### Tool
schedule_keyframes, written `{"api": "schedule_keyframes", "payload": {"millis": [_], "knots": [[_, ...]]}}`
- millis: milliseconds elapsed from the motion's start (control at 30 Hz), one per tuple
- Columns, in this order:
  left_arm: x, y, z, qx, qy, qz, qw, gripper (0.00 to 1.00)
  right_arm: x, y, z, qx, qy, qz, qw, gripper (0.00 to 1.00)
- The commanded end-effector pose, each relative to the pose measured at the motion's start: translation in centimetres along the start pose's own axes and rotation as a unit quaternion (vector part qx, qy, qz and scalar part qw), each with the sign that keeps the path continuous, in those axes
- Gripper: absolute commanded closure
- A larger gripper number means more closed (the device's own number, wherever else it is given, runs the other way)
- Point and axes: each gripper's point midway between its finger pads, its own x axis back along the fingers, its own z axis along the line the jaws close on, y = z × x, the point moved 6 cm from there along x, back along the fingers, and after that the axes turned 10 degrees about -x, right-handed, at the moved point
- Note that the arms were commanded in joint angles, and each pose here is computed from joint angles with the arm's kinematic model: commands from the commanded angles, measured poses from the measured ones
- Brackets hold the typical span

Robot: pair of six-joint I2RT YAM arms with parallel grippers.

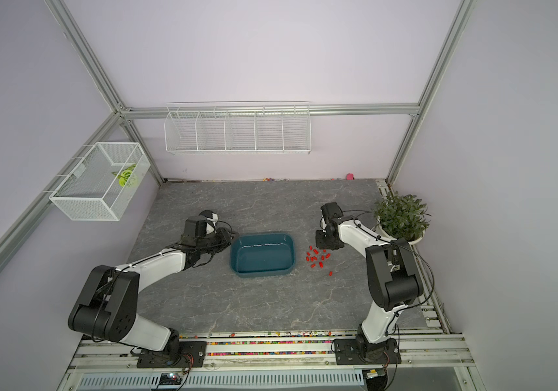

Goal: Take the screw protection sleeves out of the storage box
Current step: Place the screw protection sleeve at the center of the board, then adjust the storage box at the center of the board.

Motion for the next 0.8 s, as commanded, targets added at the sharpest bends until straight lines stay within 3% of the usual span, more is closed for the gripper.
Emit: {"api": "schedule_keyframes", "payload": {"millis": [0,533,767], "knots": [[0.3,0.3,-0.2,-0.007,0.001,-0.005,1.0,0.64,1.4,-0.3,0.0,0.0,0.016,-0.013,1.0,0.67],[3.9,0.7,-1.4,-0.032,-0.007,-0.076,0.997,0.59,9.9,-0.3,2.3,0.036,0.146,-0.127,0.98,0.61],[5.9,0.6,-1.2,-0.029,0.038,-0.089,0.995,0.59,9.5,-0.3,3.9,0.041,0.184,-0.102,0.977,0.58]]}}
